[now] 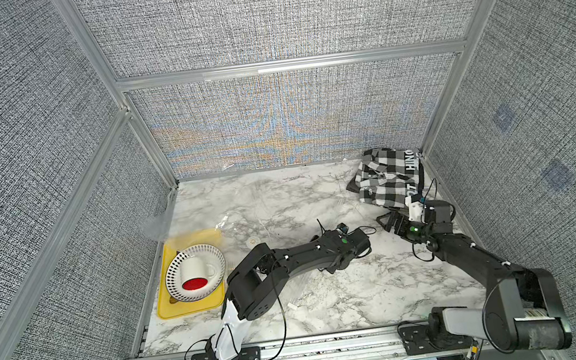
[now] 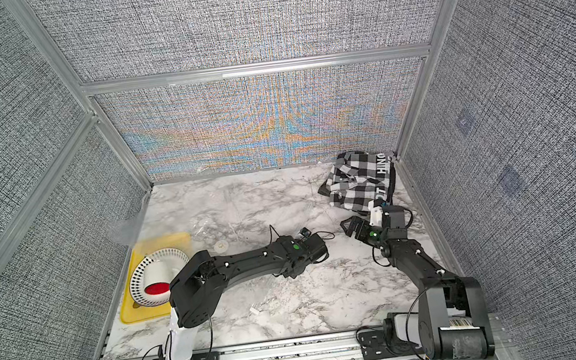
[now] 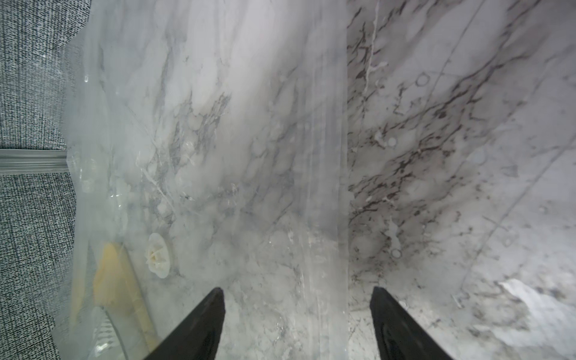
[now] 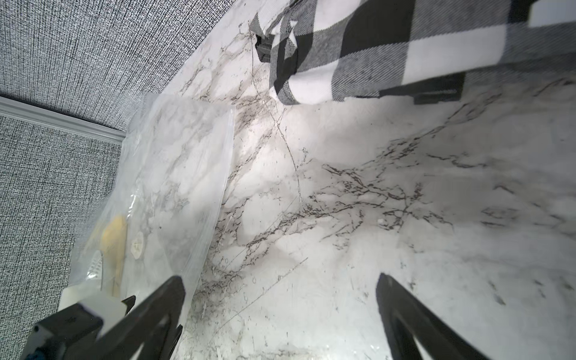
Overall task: Place the folded shirt into the vacuum bag
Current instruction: Open the vacuum bag at the center of the board.
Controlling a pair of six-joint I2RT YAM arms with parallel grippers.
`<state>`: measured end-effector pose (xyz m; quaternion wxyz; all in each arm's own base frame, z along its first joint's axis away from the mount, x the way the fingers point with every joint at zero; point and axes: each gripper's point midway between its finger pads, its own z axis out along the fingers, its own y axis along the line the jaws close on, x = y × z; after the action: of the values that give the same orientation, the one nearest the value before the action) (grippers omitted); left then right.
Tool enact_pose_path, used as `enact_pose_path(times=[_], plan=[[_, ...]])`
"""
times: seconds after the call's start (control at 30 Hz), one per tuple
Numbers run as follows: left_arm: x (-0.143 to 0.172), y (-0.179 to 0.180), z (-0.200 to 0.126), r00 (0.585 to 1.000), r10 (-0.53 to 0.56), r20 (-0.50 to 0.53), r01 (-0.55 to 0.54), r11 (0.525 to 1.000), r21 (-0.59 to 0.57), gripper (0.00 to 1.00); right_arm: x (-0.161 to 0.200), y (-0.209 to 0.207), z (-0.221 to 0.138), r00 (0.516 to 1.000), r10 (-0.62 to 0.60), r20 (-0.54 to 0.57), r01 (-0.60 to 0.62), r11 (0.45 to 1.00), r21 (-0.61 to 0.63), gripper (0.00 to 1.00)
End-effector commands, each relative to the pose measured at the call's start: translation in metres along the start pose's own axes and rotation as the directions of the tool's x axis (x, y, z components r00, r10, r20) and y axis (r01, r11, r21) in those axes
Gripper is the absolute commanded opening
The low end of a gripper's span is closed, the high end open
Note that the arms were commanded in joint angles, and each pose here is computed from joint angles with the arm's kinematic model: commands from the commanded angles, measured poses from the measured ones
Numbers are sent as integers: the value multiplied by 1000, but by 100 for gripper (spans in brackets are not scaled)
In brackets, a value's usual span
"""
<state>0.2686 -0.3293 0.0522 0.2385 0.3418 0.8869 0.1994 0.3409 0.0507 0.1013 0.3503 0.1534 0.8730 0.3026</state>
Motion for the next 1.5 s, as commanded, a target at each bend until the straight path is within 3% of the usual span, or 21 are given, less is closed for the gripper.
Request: enact_pose_path(times=[0.0,0.23,0.53,0.97,1.17,1.47], plan=[[-1,2,5,1000,10,-5,-10,1000,-28,73,-3,5,-1,1000,-9,11,9,1000,-23,99],[-3,-1,12,1000,20,-14,-21,999,-43,74,-2,5,0,1000,-8,8,8,1000,-27,99],[-2,6,18,1000,0,-22,-1,997,-74,59,-2,5,0,1000,-8,6,8,999,-33,99],[-7,14,20,1000,-14,-21,11,994,-107,59,-2,8,0,1000,-11,6,11,999,-48,99],[-13,26,15,1000,-24,-2,23,985,-170,46,-2,9,-1,1000,-10,6,11,999,-53,99],[-25,44,11,997,-70,23,73,979,-191,43,-1,10,0,1000,-10,4,10,998,-58,99]])
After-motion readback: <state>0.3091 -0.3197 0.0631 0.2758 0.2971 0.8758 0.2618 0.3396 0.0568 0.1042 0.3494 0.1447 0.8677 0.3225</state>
